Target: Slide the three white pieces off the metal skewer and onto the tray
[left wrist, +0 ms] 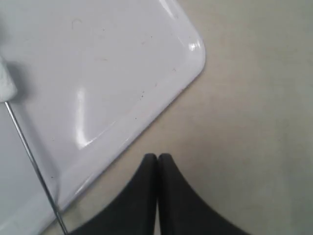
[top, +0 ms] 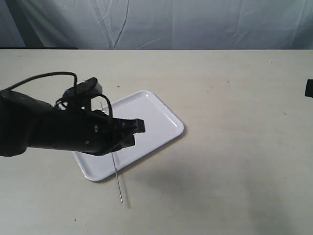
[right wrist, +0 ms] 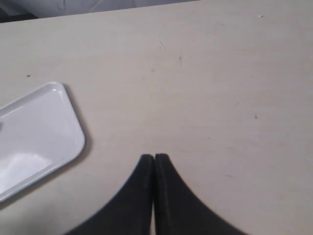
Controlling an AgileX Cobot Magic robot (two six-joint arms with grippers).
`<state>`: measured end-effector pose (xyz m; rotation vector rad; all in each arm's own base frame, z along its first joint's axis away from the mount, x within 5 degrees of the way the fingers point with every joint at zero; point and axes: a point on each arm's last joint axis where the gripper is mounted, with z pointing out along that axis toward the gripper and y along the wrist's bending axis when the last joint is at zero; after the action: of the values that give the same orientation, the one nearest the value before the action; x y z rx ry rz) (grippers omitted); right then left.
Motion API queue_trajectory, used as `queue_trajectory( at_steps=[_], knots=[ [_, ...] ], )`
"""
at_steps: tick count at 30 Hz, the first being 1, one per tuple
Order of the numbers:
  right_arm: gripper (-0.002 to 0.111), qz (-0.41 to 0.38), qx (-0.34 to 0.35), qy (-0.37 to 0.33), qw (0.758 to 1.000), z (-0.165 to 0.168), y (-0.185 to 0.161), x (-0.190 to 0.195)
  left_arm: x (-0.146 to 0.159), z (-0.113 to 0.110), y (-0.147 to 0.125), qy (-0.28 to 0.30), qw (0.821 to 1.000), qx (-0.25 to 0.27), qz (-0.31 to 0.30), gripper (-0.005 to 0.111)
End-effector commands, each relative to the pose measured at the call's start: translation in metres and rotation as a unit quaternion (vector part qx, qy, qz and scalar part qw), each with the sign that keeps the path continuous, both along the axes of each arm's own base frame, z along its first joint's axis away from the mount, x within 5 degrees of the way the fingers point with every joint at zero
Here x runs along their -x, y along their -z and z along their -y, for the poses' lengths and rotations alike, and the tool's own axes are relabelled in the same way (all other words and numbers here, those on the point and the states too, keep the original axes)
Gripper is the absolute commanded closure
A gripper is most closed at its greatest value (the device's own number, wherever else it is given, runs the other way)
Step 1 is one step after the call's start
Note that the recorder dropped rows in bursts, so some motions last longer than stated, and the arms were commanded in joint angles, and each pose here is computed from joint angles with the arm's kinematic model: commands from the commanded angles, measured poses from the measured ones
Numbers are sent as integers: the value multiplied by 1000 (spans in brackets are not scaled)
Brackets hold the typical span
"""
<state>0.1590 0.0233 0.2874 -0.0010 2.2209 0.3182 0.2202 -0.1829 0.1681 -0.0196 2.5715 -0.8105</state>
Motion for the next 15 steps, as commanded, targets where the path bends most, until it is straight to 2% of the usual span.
queue_trajectory(
  at_steps=[1, 8, 11, 15],
  knots=[
    [109, 0, 2, -6, 1000, -1, -1, 0, -9, 7, 15, 2, 999, -44, 6, 107],
    [109, 1, 6, -9, 1000, -1, -1, 0, -23, -3, 13, -18, 995, -84, 51, 107],
    [109, 1, 6, -9, 1000, -1, -1, 0, -27, -11, 5, -30, 995, -72, 55, 107],
    [109, 3, 2, -7, 1000, -1, -1, -1, -23, -13, -6, 2, 997, -55, 58, 107]
  ],
)
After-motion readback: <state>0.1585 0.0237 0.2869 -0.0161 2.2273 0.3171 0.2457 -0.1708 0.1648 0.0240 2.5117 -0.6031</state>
